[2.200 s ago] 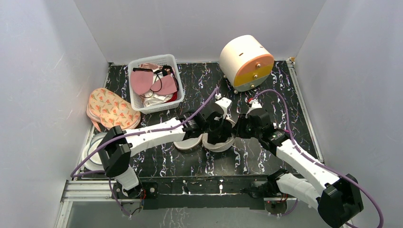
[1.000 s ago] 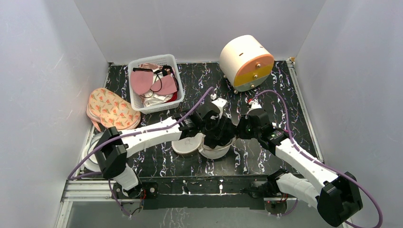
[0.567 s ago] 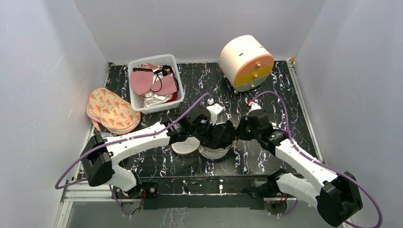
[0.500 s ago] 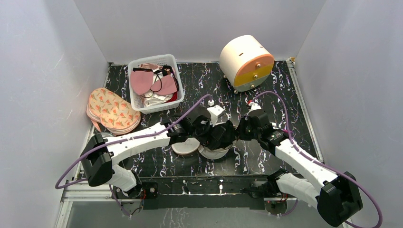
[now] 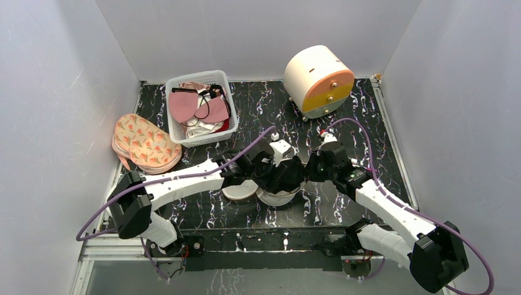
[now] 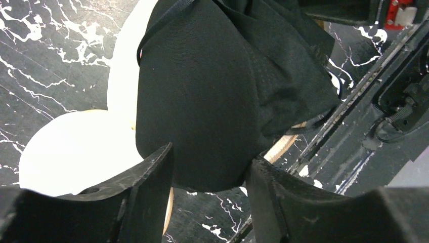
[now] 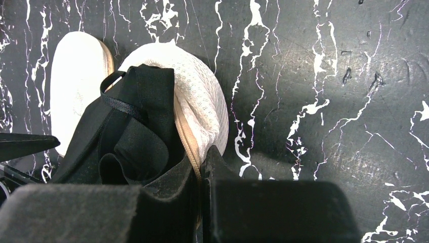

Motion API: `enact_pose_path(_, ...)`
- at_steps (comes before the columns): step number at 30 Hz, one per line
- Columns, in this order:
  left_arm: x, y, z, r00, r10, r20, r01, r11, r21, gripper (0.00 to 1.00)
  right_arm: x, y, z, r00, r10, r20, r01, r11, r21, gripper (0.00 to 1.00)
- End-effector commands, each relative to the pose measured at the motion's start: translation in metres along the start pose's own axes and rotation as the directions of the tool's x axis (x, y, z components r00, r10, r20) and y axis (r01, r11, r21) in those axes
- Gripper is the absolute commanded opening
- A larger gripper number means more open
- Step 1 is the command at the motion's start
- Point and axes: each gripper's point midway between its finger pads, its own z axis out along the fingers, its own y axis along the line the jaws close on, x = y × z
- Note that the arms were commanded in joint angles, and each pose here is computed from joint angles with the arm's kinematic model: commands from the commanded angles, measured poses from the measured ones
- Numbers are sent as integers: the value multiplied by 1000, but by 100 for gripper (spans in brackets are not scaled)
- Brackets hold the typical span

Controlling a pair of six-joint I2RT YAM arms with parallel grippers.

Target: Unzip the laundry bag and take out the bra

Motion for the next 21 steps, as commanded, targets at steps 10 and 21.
enact_pose_path(10, -42, -1, -21, 996, 61, 64, -60, 998, -22, 7, -12, 7, 0, 999, -14, 40, 15, 1000, -21, 1)
enact_pose_path(21, -95, 9, -111, 966, 78, 247, -51, 992, -113, 0, -14, 2, -4, 998, -22, 62, 22, 1000, 0, 2)
